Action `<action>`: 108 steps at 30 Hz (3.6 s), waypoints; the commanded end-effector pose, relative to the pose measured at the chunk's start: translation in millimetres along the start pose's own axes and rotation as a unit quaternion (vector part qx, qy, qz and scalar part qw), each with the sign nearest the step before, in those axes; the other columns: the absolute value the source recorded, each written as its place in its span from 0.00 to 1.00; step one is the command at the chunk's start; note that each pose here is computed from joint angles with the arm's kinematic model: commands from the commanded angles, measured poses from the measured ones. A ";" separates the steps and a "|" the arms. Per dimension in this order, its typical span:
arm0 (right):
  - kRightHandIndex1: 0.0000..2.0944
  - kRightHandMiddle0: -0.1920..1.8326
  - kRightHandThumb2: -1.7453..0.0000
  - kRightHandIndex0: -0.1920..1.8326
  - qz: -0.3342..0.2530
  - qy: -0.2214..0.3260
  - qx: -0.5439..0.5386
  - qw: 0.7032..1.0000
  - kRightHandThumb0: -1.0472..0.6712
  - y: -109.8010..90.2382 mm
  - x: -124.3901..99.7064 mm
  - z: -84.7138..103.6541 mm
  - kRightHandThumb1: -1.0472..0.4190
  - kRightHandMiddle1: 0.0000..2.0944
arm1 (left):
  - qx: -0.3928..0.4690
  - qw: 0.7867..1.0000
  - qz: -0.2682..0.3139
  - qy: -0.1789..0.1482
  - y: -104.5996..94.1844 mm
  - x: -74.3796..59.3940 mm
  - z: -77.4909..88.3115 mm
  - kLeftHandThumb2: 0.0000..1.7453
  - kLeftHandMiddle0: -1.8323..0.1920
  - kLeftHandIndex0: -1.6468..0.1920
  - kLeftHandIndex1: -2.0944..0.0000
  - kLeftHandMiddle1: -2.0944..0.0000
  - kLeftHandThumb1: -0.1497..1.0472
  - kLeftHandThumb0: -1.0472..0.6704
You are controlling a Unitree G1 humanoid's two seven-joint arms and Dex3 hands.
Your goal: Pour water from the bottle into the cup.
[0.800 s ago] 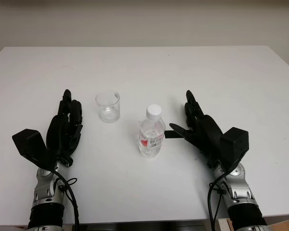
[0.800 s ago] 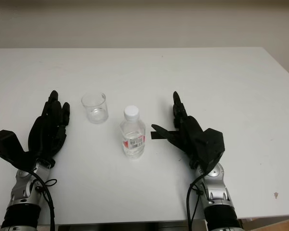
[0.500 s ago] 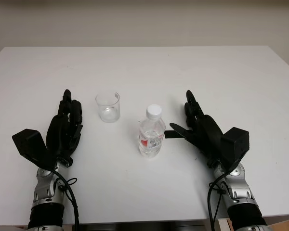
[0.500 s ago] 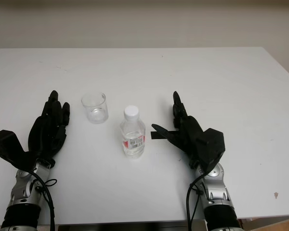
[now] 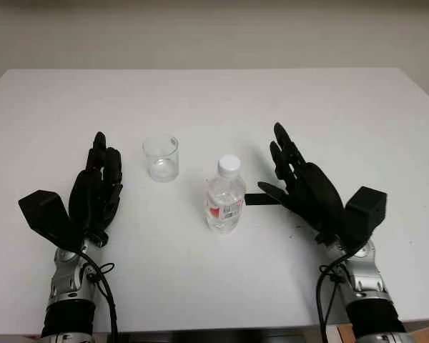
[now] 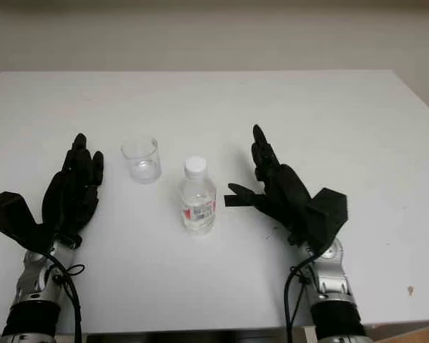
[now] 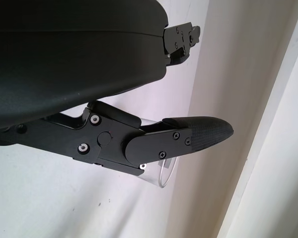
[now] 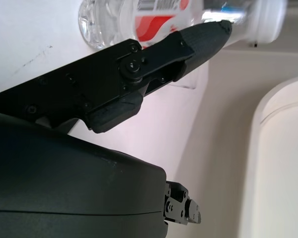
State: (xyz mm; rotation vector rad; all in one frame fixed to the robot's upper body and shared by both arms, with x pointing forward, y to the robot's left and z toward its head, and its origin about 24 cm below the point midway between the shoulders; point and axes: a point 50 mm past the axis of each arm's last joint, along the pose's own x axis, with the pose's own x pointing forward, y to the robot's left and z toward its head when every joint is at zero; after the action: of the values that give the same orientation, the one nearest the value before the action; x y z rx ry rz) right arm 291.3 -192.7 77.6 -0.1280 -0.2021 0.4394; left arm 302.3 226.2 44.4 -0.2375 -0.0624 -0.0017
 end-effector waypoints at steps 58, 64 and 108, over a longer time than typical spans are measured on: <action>0.12 0.14 0.97 0.15 0.161 -0.040 0.021 0.986 0.19 80.5 32.7 1.6 0.13 0.13 | -0.015 0.999 0.019 0.022 -4.3 -4.6 -17.2 0.31 0.97 0.99 0.97 0.97 1.00 0.21; 0.85 0.06 0.97 0.04 0.171 -0.045 -0.001 0.984 0.21 86.4 35.3 4.2 0.13 0.85 | -0.014 0.999 0.019 0.021 -4.4 -7.4 -18.2 0.31 0.98 0.99 0.98 0.98 1.00 0.21; 1.00 0.78 0.76 0.94 -0.079 -0.030 -0.184 0.979 0.44 47.6 132.6 40.1 0.00 1.00 | -0.013 0.999 0.021 0.023 -2.4 -6.2 -15.8 0.31 0.97 0.99 0.97 0.97 1.00 0.21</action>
State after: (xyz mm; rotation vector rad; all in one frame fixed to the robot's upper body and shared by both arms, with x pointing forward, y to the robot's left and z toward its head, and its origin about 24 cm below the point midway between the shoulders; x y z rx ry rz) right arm 373.6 -87.8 118.3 -0.4284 -0.3180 0.2595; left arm 304.3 220.2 45.8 -0.2488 -0.0793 0.0156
